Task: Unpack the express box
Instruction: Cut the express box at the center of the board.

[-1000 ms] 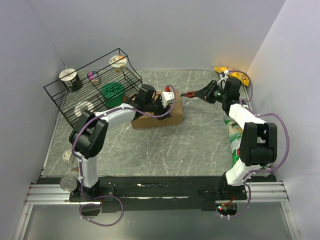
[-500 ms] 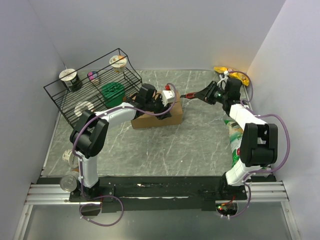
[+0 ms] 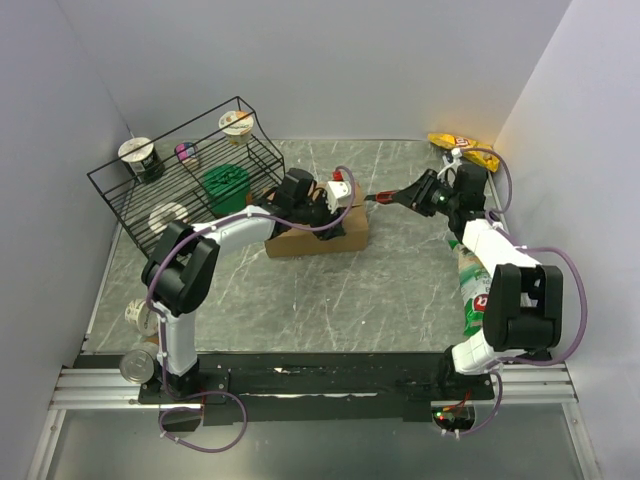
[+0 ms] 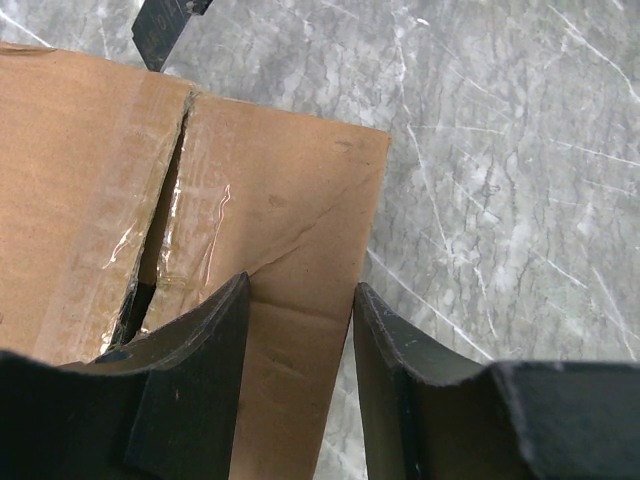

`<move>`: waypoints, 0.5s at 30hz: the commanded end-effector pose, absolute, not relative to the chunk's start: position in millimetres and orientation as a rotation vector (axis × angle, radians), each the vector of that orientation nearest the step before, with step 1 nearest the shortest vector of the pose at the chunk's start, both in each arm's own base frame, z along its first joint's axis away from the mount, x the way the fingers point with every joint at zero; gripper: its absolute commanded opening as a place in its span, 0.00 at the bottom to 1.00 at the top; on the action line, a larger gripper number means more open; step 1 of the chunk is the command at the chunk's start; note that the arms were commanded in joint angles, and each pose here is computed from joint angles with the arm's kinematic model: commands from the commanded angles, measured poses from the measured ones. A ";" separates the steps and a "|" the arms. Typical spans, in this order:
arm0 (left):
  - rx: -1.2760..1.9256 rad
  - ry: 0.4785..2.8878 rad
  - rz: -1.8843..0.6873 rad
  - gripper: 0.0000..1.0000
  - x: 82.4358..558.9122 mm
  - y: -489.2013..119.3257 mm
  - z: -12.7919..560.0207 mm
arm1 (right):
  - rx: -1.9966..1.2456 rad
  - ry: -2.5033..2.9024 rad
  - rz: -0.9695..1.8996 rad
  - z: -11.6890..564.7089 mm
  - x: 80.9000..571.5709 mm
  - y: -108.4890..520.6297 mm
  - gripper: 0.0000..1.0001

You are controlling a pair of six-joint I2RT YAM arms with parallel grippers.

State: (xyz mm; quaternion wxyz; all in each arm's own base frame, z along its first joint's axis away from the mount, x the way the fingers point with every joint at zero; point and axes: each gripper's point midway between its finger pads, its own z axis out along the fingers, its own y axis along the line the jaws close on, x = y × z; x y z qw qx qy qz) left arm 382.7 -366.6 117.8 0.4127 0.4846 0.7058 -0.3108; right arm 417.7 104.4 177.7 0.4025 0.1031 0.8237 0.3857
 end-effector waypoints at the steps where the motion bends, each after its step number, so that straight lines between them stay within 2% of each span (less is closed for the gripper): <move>1: 1.103 1.876 -0.708 0.44 405.7 -355.9 106.3 | 0.205 2.167 1.116 179.1 372.4 123.7 0.00; 15: 1.002 1.900 -0.650 0.40 428.4 -356.6 104.8 | 0.222 2.233 1.100 169.4 328.2 123.3 0.00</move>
